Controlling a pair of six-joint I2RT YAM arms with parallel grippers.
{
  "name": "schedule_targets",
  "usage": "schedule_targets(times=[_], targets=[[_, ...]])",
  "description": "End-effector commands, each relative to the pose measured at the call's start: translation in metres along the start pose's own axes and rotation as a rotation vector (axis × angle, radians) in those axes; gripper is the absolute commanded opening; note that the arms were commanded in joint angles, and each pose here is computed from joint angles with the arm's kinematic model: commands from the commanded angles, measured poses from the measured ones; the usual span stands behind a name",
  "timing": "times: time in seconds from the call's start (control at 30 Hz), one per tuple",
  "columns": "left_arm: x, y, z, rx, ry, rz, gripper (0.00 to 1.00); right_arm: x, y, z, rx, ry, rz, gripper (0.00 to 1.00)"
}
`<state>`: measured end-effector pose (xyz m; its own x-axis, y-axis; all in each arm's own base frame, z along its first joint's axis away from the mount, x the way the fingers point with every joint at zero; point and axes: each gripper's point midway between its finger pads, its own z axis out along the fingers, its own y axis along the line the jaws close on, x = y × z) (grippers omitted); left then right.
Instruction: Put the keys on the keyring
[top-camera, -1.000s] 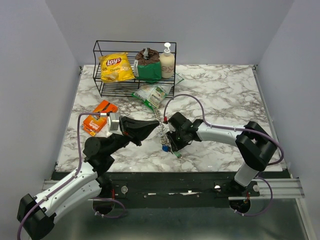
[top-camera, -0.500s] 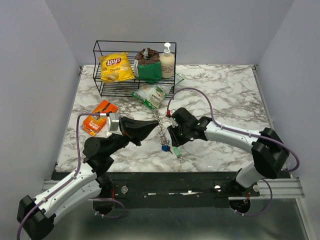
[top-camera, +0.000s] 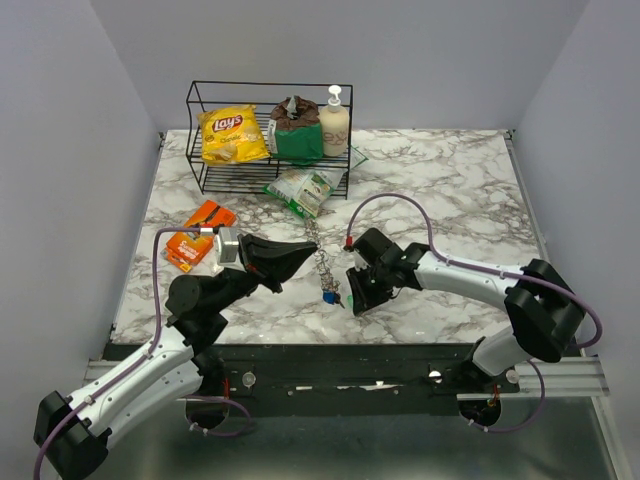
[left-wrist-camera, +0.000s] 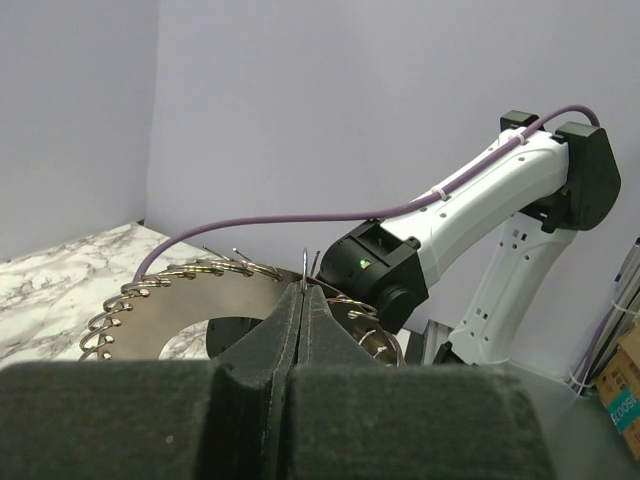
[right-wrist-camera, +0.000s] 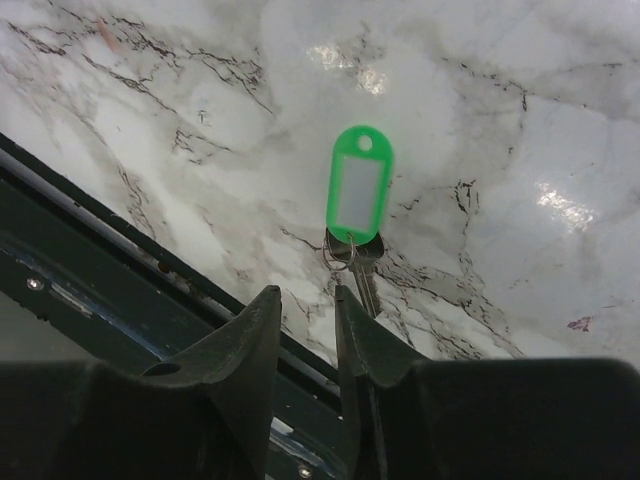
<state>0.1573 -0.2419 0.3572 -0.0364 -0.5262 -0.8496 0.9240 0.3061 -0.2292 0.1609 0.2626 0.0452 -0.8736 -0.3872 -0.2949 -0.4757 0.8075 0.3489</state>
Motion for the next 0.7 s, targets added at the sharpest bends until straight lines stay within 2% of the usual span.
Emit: schedule_targets(times=[0.0,0.67], targets=[[-0.011,-0.002,0.000,0.006,-0.039,0.030,0.00,0.005,0.005,0.003,-0.055,0.033,0.054,0.33],[-0.009,-0.002,0.000,0.014,-0.032,0.033,0.00,0.011,-0.012,0.019,-0.024,0.075,0.119,0.32]])
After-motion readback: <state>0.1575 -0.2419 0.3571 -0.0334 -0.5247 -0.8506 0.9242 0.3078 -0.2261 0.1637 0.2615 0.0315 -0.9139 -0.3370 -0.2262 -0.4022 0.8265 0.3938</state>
